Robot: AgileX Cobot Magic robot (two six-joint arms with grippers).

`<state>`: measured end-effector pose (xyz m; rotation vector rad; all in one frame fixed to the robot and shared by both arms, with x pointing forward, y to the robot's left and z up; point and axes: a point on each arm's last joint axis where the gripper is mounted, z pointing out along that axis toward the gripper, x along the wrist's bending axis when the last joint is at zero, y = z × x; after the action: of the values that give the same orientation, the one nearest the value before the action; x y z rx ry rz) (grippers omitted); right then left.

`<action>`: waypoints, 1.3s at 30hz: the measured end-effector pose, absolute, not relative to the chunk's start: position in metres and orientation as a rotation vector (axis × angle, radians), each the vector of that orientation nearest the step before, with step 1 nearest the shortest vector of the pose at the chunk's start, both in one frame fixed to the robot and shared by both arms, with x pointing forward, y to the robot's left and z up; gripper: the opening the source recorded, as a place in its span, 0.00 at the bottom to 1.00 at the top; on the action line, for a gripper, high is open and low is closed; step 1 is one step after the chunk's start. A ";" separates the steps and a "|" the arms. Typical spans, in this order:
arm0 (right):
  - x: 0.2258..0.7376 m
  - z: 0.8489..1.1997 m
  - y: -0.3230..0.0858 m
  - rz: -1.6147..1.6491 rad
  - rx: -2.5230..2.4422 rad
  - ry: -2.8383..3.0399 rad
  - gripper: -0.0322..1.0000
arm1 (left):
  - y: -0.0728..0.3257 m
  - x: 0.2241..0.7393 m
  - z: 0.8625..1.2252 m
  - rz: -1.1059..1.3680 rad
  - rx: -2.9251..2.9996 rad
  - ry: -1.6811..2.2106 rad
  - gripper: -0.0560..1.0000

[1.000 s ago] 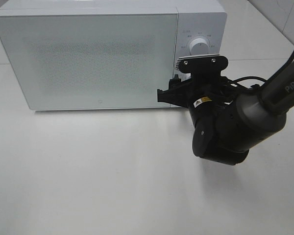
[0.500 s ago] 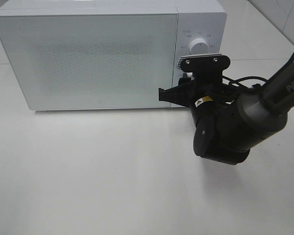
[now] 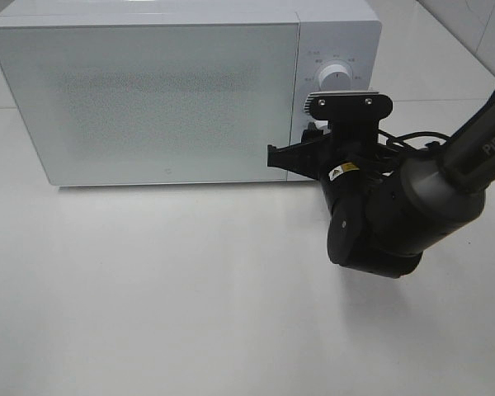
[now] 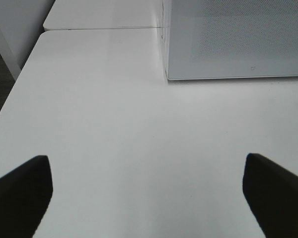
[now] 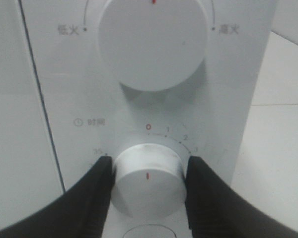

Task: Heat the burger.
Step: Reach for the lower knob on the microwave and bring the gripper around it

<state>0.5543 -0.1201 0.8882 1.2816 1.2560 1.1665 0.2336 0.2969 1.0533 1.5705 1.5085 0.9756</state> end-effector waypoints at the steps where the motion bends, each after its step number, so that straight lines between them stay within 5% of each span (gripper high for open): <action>1: 0.554 0.888 -0.120 1.167 1.282 1.256 0.44 | 0.297 0.234 1.053 0.976 1.570 1.508 0.96; 23: 0.554 0.886 -0.123 1.976 2.122 0.433 0.45 | 0.297 0.234 1.053 0.976 1.570 1.508 0.96; 39: 0.554 0.886 -0.122 2.185 2.379 -0.029 0.45 | 0.297 0.234 1.053 0.976 1.570 1.508 0.96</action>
<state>0.5544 -0.1219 0.8857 2.3789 -0.0289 2.1855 0.2336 0.2969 1.0533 1.5705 1.5085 0.9756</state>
